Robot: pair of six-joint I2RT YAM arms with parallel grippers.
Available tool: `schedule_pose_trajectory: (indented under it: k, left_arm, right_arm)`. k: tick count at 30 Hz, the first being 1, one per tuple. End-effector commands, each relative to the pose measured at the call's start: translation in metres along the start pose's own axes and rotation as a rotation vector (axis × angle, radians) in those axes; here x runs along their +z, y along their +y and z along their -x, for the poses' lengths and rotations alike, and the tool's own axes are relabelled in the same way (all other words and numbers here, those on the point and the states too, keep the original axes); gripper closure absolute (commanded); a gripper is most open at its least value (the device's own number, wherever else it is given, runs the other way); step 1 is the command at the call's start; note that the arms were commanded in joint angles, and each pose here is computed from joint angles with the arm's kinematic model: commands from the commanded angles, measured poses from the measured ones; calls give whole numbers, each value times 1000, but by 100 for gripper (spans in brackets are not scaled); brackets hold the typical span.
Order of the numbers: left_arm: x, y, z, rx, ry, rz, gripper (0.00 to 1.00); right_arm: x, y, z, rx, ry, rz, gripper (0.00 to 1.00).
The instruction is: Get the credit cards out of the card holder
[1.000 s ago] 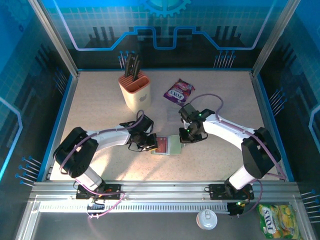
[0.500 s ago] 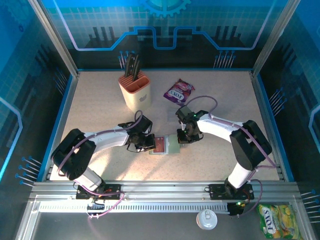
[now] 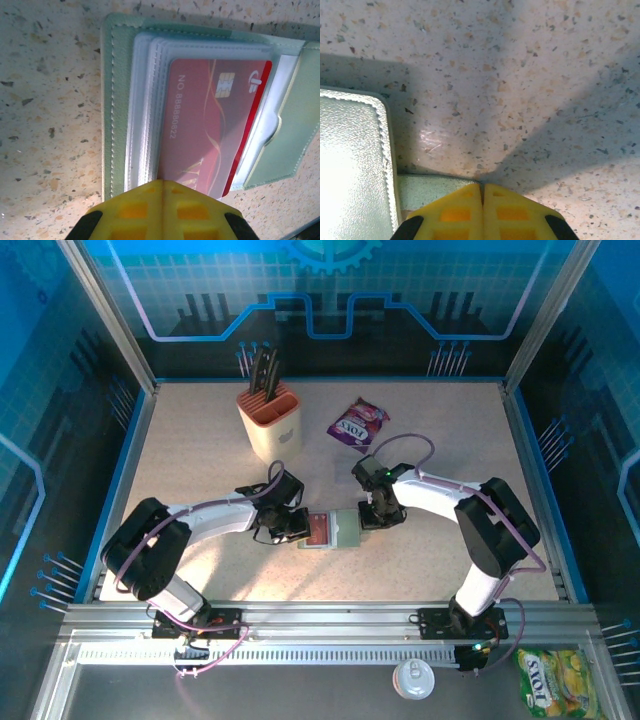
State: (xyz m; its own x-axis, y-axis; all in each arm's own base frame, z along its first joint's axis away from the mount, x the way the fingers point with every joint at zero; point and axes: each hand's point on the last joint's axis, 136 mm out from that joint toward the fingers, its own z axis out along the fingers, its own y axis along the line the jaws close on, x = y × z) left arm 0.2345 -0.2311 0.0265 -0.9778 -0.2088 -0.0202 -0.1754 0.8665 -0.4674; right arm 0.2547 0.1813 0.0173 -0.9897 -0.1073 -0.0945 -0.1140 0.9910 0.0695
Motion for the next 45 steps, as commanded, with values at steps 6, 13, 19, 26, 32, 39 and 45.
schedule_pose_trajectory:
  k: [6,13,19,26,32,39,45]
  left_arm:
    - [1,32,-13,-48,35,101,96]
    - [2,32,-13,-49,39,105,96]
    - [0,22,-10,-29,35,71,95]
    - [-15,0,0,10,11,22,92]
    - [-28,-22,10,43,-23,-33,91]
    - [-38,-43,21,84,-44,-80,90]
    - [-38,-52,26,92,-45,-107,90]
  right_arm:
    - [15,-36,-12,21,54,-135,100]
    - [12,-40,-14,23,50,-135,100]
    - [6,-38,-13,22,41,-124,87]
    - [-4,-36,-9,22,21,-115,73]
    - [-18,-34,-6,15,-2,-100,64]
    - [-46,-24,1,21,-41,-62,61]
    - [-68,-9,1,-4,-62,-63,60]
